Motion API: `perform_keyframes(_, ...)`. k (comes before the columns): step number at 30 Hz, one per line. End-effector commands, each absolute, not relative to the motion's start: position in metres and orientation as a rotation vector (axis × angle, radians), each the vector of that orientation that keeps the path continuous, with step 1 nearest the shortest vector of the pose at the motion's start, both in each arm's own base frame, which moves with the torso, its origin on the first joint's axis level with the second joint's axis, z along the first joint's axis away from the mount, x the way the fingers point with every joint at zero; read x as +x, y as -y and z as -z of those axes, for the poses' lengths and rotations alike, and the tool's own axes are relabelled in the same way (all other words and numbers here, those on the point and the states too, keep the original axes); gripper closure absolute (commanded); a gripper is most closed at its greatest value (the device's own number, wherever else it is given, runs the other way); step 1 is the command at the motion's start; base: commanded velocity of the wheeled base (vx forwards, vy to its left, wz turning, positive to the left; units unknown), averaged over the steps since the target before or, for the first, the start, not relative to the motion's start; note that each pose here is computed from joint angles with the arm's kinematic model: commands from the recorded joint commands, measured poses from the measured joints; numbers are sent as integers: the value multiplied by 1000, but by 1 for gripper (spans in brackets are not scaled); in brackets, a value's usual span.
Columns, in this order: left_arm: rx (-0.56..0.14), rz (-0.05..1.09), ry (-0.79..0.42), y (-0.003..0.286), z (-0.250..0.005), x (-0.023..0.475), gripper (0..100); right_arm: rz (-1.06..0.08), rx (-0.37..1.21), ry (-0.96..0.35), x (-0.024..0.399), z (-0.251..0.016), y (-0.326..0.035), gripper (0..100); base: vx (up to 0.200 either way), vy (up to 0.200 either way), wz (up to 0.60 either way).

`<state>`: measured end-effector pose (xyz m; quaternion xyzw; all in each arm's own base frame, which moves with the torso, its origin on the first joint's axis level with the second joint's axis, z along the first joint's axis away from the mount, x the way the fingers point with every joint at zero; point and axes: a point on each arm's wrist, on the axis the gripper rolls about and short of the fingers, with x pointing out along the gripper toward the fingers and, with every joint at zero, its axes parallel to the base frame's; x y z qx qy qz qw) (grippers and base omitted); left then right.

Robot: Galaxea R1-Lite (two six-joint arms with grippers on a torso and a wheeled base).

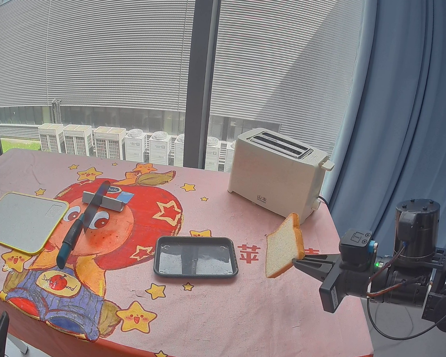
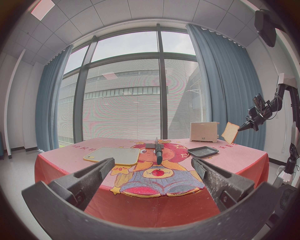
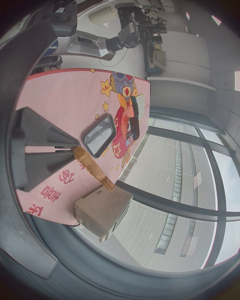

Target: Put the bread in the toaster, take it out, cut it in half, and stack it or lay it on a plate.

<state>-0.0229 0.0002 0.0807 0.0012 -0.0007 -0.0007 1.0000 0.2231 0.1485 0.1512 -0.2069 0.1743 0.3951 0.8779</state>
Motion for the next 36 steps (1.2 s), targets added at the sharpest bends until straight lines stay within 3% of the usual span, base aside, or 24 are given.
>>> perform_keyframes(1,2,2,0,0,-75,-23,0,-813,-435,-361,225,-152,-145,100,0,0,0)
perform_keyframes(36,3,-8,0,0,-75,-23,0,-765,-419,-348,226,-158,-135,100,0,17,0)
